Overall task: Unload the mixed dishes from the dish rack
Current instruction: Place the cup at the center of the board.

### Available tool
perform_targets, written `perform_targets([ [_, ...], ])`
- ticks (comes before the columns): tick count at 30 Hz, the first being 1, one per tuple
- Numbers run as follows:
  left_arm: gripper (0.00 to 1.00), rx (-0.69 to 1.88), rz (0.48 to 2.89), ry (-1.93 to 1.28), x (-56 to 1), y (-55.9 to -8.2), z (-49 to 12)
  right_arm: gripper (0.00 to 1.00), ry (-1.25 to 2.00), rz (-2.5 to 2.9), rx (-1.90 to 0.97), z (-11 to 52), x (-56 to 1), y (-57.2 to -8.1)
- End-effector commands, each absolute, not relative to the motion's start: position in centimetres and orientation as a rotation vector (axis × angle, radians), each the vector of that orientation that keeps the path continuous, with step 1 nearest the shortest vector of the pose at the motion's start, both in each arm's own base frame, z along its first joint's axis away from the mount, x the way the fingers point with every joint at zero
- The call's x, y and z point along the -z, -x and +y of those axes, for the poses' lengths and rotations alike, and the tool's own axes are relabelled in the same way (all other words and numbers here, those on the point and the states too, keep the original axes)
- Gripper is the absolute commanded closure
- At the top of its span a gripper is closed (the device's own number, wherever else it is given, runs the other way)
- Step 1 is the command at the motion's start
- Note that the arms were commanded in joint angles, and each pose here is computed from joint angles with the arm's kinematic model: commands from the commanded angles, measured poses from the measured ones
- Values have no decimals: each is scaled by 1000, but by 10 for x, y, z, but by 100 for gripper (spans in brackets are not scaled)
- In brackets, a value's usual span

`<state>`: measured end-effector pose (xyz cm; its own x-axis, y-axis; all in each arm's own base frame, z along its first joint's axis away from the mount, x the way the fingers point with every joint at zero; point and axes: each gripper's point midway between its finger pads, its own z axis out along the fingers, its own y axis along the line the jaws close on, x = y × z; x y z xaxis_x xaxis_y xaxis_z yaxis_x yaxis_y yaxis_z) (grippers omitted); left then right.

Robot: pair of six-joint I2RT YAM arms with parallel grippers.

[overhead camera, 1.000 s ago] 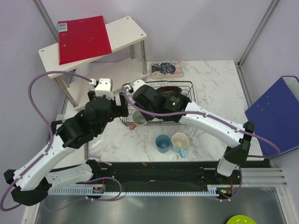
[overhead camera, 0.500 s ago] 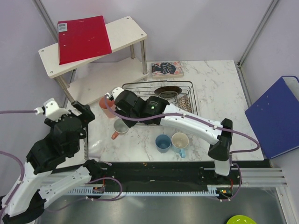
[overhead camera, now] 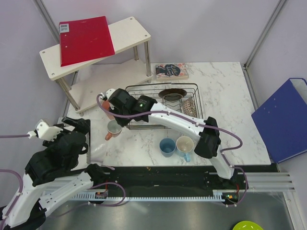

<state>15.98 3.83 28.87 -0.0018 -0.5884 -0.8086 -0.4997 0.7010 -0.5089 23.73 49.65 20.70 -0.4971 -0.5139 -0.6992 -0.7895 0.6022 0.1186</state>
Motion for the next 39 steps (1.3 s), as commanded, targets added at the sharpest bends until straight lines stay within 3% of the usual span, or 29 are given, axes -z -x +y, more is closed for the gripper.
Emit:
perform_targets([
  [1,1,32,1664,938,-267,-141,58,100,983,2138,-658,516,-217,-260],
  [15,1,56,1678,897,-264,-146,50,100,1019,2155,-615,541,-164,-284],
  [32,1,73,1733,842,-252,-158,30,100,1061,2121,-365,536,-122,-306],
  [39,1,81,1743,838,-248,-158,28,94,1078,2121,-331,537,-112,-307],
])
